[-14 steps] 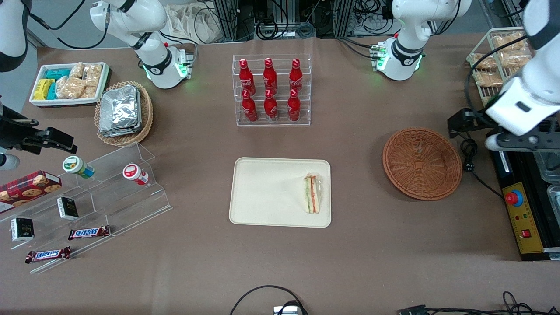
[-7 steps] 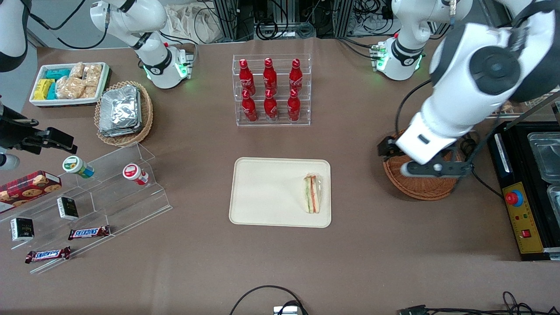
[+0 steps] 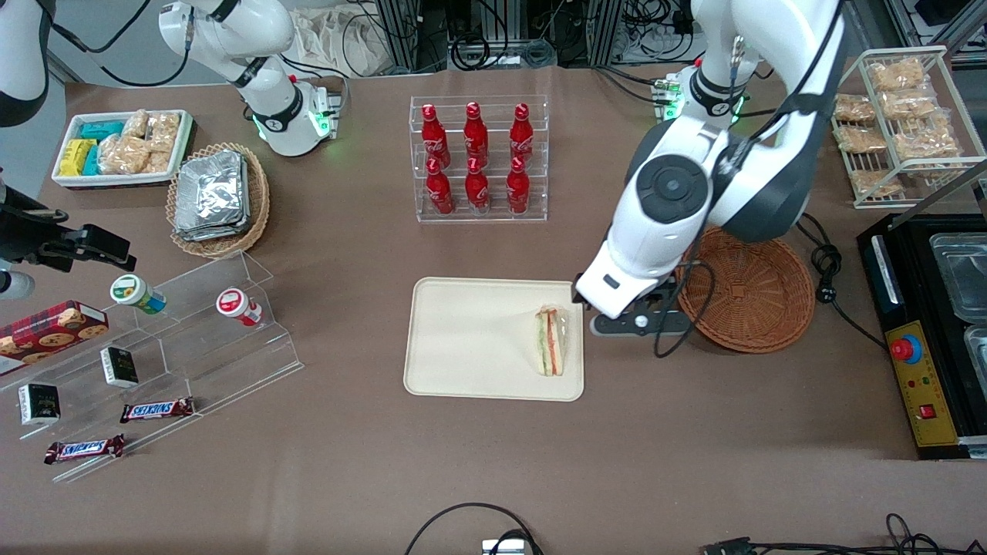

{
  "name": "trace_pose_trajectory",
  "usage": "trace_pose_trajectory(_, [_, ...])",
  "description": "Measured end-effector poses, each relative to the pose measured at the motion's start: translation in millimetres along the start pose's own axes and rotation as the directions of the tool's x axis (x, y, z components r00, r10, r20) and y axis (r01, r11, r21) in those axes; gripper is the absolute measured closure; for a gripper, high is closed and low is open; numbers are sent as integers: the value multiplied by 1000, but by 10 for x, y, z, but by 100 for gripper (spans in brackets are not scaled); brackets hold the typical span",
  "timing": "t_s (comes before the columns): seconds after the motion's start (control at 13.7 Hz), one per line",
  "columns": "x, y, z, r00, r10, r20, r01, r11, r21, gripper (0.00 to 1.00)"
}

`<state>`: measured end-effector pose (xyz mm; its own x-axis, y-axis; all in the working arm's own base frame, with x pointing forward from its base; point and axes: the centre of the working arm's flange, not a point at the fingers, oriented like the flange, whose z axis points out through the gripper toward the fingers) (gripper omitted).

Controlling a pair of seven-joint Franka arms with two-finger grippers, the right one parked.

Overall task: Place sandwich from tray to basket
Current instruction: 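Move the left gripper over the wrapped sandwich on the cream tray, then lower the left gripper and close it on the wrapped sandwich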

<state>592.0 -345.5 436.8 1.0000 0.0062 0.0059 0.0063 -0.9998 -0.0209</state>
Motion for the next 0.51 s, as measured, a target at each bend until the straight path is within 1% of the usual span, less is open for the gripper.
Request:
trace_pose_trajectory(0.29, [13,264,439,1000,-10,6,11,1000,-13,0])
trace_pose_trajectory(0.51, [-5,456,639,999,-53,0,52,998,-26,0])
